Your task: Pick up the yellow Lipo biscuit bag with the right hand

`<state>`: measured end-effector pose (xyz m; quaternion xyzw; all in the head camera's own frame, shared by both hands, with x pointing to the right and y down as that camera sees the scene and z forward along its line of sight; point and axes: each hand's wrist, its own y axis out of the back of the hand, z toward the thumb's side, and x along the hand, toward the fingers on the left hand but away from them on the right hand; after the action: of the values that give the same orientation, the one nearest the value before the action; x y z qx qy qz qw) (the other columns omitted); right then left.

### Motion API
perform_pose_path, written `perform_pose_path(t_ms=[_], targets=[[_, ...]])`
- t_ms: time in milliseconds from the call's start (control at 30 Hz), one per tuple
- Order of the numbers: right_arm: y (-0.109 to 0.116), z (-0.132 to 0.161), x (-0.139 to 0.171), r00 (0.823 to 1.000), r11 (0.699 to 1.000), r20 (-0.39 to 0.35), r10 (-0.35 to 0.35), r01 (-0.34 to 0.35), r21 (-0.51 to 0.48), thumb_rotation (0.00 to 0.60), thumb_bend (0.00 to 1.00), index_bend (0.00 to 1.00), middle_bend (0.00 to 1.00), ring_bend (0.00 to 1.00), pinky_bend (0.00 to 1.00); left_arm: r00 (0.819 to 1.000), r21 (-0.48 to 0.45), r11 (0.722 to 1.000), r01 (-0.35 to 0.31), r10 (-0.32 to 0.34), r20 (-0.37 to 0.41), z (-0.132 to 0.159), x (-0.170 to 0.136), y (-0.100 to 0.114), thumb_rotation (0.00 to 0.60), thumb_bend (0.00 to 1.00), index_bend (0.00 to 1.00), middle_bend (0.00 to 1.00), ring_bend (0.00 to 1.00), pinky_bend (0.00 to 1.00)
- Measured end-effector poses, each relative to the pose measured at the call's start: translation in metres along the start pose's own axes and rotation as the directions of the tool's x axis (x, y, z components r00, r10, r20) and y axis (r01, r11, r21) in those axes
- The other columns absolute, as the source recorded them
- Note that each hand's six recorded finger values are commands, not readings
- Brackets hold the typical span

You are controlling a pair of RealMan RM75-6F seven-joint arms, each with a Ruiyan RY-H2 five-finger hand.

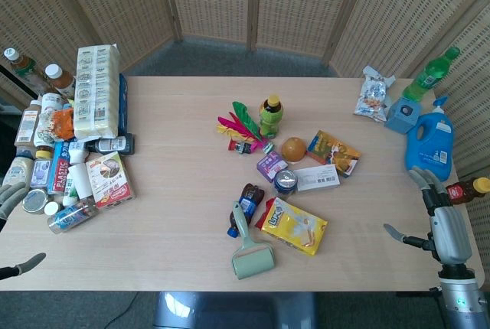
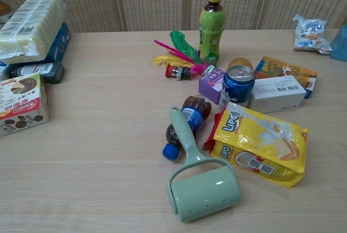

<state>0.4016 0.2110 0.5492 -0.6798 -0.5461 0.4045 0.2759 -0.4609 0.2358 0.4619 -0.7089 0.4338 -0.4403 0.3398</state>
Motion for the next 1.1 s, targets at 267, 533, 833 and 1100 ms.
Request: perform_pose_path(t_ms=[267,533,833,1100], targets=[[-0.003,-0.001,0.002,1.0,1.0,0.007,0.011,-0.011,0.001,0.6,0.0,0.0,0.0,0.0,0.0,1.0,0.002,1.0,0.004,-0.004,-0.002,0.0,0.001,-0.002,0.6,0.0,0.0,0.0,0.0,0.0],[-0.027,0.003,0.0,0.994,0.992,-0.008,0.11,-0.11,0.058,0.6,0.0,0.0,0.0,0.0,0.0,1.0,0.008,1.0,0.006,-0.006,-0.021,-0.005,0.009,-0.005,0.6,0.0,0.0,0.0,0.0,0.0],[-0.063,0.033,-0.009,0.963,0.965,-0.068,0.261,-0.258,0.051,0.6,0.0,0.0,0.0,0.0,0.0,0.999,0.021,1.0,0.007,-0.006,-0.043,-0.01,0.012,-0.008,0.6,0.0,0.0,0.0,0.0,0.0],[-0.081,0.056,-0.007,0.943,0.937,-0.054,0.328,-0.317,0.147,0.6,0.0,0.0,0.0,0.0,0.0,0.999,0.02,1.0,0.015,-0.014,-0.048,-0.012,0.014,-0.01,0.6,0.0,0.0,0.0,0.0,0.0]])
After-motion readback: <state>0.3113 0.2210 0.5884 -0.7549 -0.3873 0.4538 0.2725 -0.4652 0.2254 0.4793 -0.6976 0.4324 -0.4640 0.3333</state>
